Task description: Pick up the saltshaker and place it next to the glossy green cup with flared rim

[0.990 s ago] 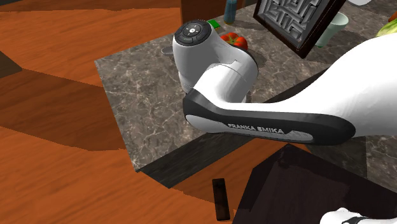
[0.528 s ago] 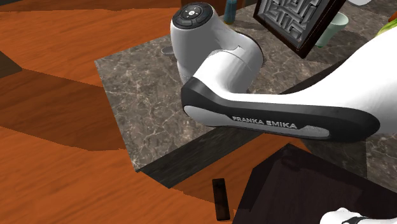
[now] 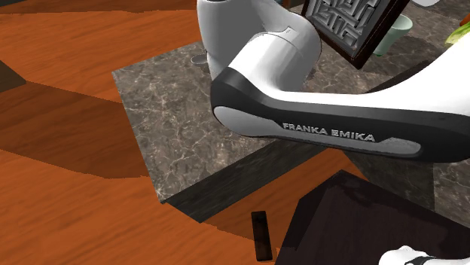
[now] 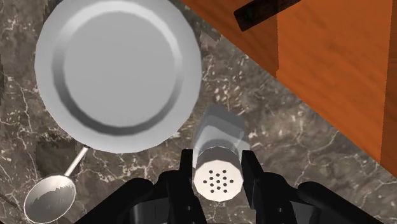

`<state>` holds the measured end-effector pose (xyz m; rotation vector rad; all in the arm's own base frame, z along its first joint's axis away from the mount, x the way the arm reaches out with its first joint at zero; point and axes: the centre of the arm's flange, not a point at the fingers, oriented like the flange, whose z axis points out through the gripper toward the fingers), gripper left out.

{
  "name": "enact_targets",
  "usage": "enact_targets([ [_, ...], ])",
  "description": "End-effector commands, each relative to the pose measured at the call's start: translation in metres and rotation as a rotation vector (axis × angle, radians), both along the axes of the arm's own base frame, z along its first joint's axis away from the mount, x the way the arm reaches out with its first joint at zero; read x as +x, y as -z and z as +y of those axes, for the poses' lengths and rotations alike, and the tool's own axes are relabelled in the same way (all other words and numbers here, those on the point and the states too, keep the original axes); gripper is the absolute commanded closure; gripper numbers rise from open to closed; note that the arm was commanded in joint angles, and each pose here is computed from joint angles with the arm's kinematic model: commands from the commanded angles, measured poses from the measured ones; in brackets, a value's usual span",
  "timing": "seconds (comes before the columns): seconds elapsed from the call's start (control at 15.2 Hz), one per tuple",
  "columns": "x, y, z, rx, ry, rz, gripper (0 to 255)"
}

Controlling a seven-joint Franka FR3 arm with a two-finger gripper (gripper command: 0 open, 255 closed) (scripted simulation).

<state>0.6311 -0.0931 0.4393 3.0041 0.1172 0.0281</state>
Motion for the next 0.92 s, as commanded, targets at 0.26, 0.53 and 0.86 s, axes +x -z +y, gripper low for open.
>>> enact_targets([
  [0.26, 0.0, -0.031, 0.001, 0.0, 0.0, 0.0, 255],
  [0.53, 0.0, -0.052, 0.001, 0.0, 0.0, 0.0, 255],
  [0.86, 0.0, -0.079, 0.001, 0.0, 0.0, 0.0, 255],
])
